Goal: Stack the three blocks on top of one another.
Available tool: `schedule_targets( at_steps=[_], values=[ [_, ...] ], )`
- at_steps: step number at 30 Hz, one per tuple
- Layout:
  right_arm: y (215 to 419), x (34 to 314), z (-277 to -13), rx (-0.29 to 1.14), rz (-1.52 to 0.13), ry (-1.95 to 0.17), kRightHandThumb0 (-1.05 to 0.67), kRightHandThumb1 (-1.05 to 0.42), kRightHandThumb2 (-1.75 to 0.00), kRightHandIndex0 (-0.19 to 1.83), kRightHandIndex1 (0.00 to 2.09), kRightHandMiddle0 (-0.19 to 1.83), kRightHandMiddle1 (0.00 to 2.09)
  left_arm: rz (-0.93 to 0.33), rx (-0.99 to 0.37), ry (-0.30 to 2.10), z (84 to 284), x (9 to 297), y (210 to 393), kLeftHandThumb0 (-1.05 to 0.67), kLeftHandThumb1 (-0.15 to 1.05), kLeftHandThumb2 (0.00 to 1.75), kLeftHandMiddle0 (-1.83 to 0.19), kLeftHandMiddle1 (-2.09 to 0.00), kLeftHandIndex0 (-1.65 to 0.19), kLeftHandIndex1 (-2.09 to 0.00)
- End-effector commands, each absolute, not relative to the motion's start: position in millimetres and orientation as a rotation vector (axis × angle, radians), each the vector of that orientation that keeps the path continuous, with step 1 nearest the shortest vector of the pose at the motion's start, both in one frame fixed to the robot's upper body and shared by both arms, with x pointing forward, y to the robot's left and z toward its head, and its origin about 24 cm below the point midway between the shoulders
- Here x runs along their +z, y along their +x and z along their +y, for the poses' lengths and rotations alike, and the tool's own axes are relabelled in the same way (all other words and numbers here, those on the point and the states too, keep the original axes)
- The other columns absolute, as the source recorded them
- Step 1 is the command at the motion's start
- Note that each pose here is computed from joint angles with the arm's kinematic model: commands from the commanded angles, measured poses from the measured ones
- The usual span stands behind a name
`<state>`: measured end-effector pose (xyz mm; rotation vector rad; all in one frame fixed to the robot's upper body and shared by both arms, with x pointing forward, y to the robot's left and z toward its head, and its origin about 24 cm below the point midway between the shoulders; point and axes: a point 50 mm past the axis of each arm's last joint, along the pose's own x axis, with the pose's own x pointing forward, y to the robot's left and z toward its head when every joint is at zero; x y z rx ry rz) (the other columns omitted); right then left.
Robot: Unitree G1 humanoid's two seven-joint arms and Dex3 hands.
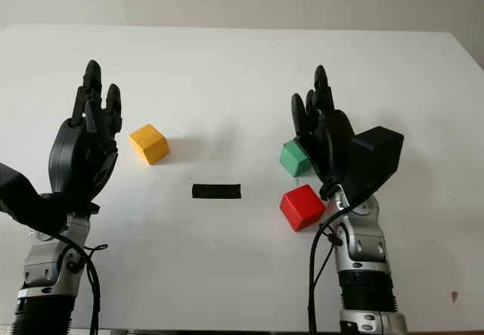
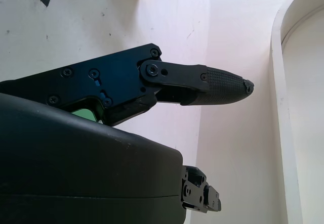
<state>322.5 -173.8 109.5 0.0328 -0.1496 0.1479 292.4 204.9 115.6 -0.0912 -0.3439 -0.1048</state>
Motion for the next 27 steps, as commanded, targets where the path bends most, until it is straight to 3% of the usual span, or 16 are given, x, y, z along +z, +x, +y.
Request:
schedule_targets(
  at_steps=[1,10,16,19,24,27],
  values=[
    [322.7,112.6,-175.1,0.148,-0.165,0.023,-0.71,-1.05,-0.52,-0.19,0.0,-0.19,0.0,-0.348,-0.105,-0.076,207.2,116.8,290.9,-0.77,1.05,0.7,0.19,0.0,0.19,0.0],
    [320.9,113.8,-179.2,0.144,-0.165,0.016,-0.7,-1.05,-0.52,-0.19,0.0,-0.19,0.0,-0.344,-0.109,-0.082,204.5,115.8,291.1,-0.78,1.05,0.69,0.19,0.0,0.19,0.0],
    [320.1,134.0,-188.2,0.155,-0.229,-0.054,-0.69,-1.05,-0.49,-0.19,0.0,-0.19,0.01,-0.343,-0.103,-0.075,205.9,115.8,289.2,-0.77,1.05,0.69,0.19,0.0,0.19,0.0],
    [320.7,152.3,-193.9,0.18,-0.295,-0.218,-0.73,-1.05,-0.45,-0.19,0.0,-0.16,0.03,-0.342,-0.107,-0.08,204.8,115.5,289.8,-0.77,1.05,0.7,0.19,0.0,0.19,0.0],
    [319.4,182.6,-204.7,0.277,-0.382,-0.456,-0.84,-1.02,-0.16,-0.19,0.01,-0.08,0.07,-0.341,-0.103,-0.083,203.4,114.6,290.1,-0.78,1.05,0.69,0.19,0.0,0.19,0.0],
    [312.8,203.4,-211.2,0.32,-0.403,-0.643,-0.86,-0.97,-0.07,-0.15,0.03,0.01,0.12,-0.341,-0.104,-0.078,202.7,114.6,290.0,-0.78,1.05,0.7,0.19,0.0,0.19,0.0]
  ],
)
